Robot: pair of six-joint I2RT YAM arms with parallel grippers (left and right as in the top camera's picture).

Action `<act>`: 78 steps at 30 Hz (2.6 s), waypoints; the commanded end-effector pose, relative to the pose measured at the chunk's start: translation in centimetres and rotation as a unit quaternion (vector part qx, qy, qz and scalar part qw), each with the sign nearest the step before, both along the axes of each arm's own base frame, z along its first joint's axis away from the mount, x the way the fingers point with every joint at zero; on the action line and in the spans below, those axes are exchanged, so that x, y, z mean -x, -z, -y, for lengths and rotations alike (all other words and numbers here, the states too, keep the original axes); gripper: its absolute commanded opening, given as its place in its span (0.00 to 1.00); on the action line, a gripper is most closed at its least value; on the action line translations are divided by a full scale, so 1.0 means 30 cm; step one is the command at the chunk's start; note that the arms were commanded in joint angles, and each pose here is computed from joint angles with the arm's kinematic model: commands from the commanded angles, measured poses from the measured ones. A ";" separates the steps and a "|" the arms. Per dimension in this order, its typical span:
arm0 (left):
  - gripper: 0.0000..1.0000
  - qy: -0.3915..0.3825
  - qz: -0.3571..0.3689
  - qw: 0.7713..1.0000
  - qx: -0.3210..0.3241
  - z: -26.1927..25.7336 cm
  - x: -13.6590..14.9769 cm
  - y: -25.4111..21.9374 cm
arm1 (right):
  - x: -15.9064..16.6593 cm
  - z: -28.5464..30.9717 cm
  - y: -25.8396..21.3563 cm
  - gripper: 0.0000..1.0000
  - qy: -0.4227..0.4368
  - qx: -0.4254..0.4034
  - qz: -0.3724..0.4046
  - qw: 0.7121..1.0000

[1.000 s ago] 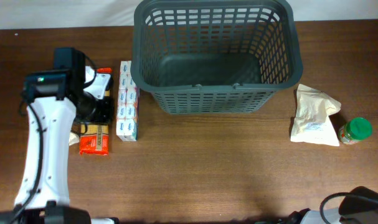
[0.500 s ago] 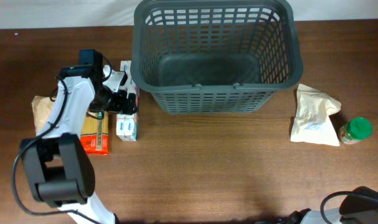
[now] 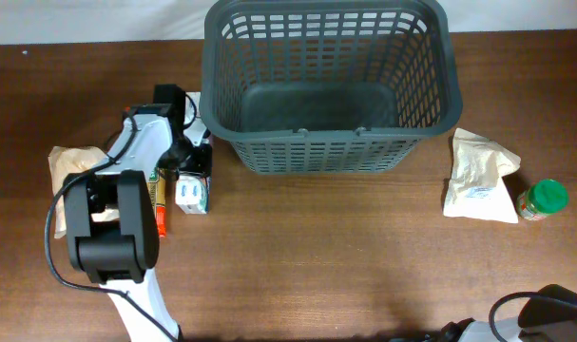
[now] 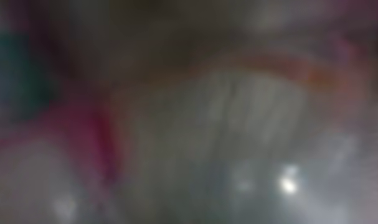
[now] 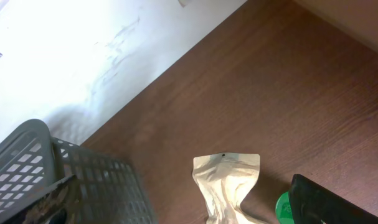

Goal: Pack container
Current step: 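Grasp the tissue bundle with the left gripper and place it in the basket, then move the left gripper to the red spaghetti packet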

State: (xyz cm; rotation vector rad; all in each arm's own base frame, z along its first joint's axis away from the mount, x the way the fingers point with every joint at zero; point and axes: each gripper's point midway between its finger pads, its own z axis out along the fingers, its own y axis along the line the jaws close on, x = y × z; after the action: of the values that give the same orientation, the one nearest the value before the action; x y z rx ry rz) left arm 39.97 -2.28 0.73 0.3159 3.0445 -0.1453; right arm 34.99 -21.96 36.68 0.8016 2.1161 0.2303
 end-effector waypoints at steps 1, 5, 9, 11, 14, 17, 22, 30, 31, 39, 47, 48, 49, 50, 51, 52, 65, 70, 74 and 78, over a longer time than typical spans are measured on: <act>0.02 -0.037 0.003 0.999 -0.019 -0.016 -0.018 0.004 | 0.001 -0.001 -0.015 0.99 -0.002 0.002 0.007 1.000; 0.02 -0.054 0.029 0.998 -0.020 -0.033 -0.091 -0.124 | 0.001 -0.001 -0.015 0.99 -0.002 0.002 0.007 1.000; 0.02 -0.092 0.112 0.988 -0.051 -0.092 -0.226 -0.418 | 0.001 -0.001 -0.015 0.99 -0.002 0.002 0.007 1.000; 0.02 -0.095 0.165 0.980 -0.051 -0.098 -0.281 -0.577 | 0.001 -0.001 -0.015 0.99 -0.002 0.002 0.007 1.000; 0.02 -0.100 0.279 0.954 -0.042 -0.098 -0.347 -0.901 | 0.001 -0.001 -0.015 0.99 -0.002 0.002 0.007 1.000; 0.02 -0.053 0.415 0.908 -0.041 -0.062 -0.356 -1.256 | 0.001 -0.001 -0.015 0.99 -0.002 0.002 0.007 1.000; 0.02 0.199 0.529 0.821 -0.077 0.210 -0.282 -1.531 | 0.001 -0.001 -0.015 0.99 -0.002 0.002 0.007 1.000; 0.02 0.546 0.479 0.681 -0.096 0.773 -0.246 -1.262 | 0.001 -0.001 -0.015 0.99 -0.002 0.002 0.007 1.000; 0.02 0.556 0.463 0.683 -0.103 0.790 -0.270 -1.203 | 0.001 -0.001 -0.015 0.99 -0.002 0.002 0.007 1.000; 0.02 0.591 0.324 0.733 -0.094 0.849 -0.447 -0.626 | 0.001 -0.001 -0.015 0.99 -0.002 0.002 0.007 1.000; 0.02 0.636 0.254 0.711 -0.162 0.783 -0.499 -0.409 | 0.001 -0.001 -0.015 0.99 -0.002 0.002 0.007 1.000; 0.02 0.641 0.249 0.707 -0.163 0.773 -0.504 -0.391 | 0.001 -0.001 -0.015 0.99 -0.002 0.002 0.007 1.000; 0.02 0.643 0.246 0.707 -0.164 0.764 -0.509 -0.380 | 0.001 -0.001 -0.015 0.99 -0.002 0.002 0.007 1.000; 0.02 0.644 0.243 0.707 -0.163 0.757 -0.512 -0.369 | 0.001 -0.001 -0.015 0.99 -0.002 0.002 0.007 1.000; 0.02 0.644 0.238 0.709 -0.160 0.749 -0.515 -0.348 | 0.001 -0.001 -0.015 0.99 -0.002 0.002 0.007 1.000; 0.02 0.643 0.232 0.712 -0.159 0.736 -0.518 -0.328 | 0.001 -0.001 -0.015 0.99 -0.002 0.002 0.007 1.000; 0.99 0.435 0.312 0.838 -0.106 0.735 -0.509 -0.621 | 0.001 -0.001 -0.015 0.99 -0.002 0.002 0.007 1.000; 0.99 0.307 0.387 0.868 -0.059 0.666 -0.389 -1.013 | 0.001 -0.001 -0.015 0.99 -0.002 0.002 0.007 1.000; 0.99 0.201 0.426 0.881 -0.037 0.516 -0.308 -1.234 | 0.001 -0.001 -0.015 0.99 -0.002 0.002 0.007 1.000; 1.00 -0.004 0.394 0.919 -0.029 0.181 -0.254 -1.281 | 0.001 -0.001 -0.015 0.99 -0.002 0.002 0.007 1.000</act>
State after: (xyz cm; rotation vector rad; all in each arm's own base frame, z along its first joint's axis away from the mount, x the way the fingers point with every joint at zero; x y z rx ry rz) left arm 47.53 -14.79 40.08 0.7088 2.0856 0.0940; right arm 35.00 -21.96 36.66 0.8047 2.1157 0.2325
